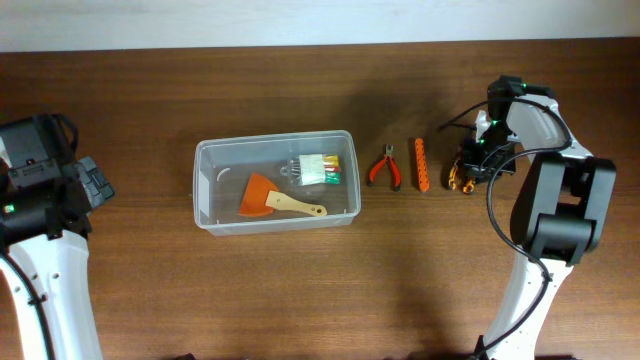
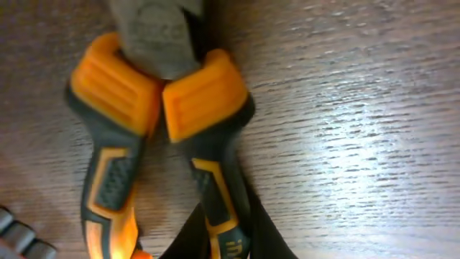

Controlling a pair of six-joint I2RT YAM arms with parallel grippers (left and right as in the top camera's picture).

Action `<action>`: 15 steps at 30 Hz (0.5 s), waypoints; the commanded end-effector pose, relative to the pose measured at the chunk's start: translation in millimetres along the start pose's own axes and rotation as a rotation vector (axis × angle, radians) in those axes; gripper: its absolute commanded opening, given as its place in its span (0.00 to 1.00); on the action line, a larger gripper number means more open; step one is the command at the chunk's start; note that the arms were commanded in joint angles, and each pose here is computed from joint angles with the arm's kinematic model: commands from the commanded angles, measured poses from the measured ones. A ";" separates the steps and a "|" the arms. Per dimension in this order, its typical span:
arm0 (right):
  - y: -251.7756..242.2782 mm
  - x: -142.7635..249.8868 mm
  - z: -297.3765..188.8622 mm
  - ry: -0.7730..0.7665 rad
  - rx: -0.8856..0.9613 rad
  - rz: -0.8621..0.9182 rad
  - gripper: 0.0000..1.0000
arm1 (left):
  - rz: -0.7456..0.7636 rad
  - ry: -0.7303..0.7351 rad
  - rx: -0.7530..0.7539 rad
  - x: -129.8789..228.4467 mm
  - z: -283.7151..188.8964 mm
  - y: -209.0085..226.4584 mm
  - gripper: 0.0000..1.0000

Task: Pack container
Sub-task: 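Move the right gripper to the orange-black pliers and grasp them, then carry the orange-black pliers over the container and release them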

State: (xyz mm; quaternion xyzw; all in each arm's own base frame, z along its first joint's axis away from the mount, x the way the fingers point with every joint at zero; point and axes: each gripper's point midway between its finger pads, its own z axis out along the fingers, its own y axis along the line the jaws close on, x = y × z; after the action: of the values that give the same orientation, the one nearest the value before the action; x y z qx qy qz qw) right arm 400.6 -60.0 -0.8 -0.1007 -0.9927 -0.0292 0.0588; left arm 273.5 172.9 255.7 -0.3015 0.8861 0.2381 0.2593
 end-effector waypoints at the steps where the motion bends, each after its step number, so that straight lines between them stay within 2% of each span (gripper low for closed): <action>1: -3.6 1.7 3.3 0.006 0.005 0.011 0.06 | -0.005 -0.023 -0.011 -5.7 -6.2 6.4 0.99; 10: -3.5 0.6 -0.8 0.002 0.005 0.012 0.04 | -0.005 -0.023 -0.011 -5.6 -6.2 6.4 0.99; 15: 3.7 -12.4 -41.8 -0.081 -0.010 0.007 0.04 | -0.005 -0.023 -0.011 -5.6 -6.2 6.4 0.99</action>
State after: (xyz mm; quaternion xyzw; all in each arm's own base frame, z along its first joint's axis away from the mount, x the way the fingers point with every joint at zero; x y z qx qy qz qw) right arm 397.7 -59.7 4.1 -0.1007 -0.9922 -0.0297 0.0670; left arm 273.5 172.9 255.7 -0.3015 0.8861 0.2381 0.2593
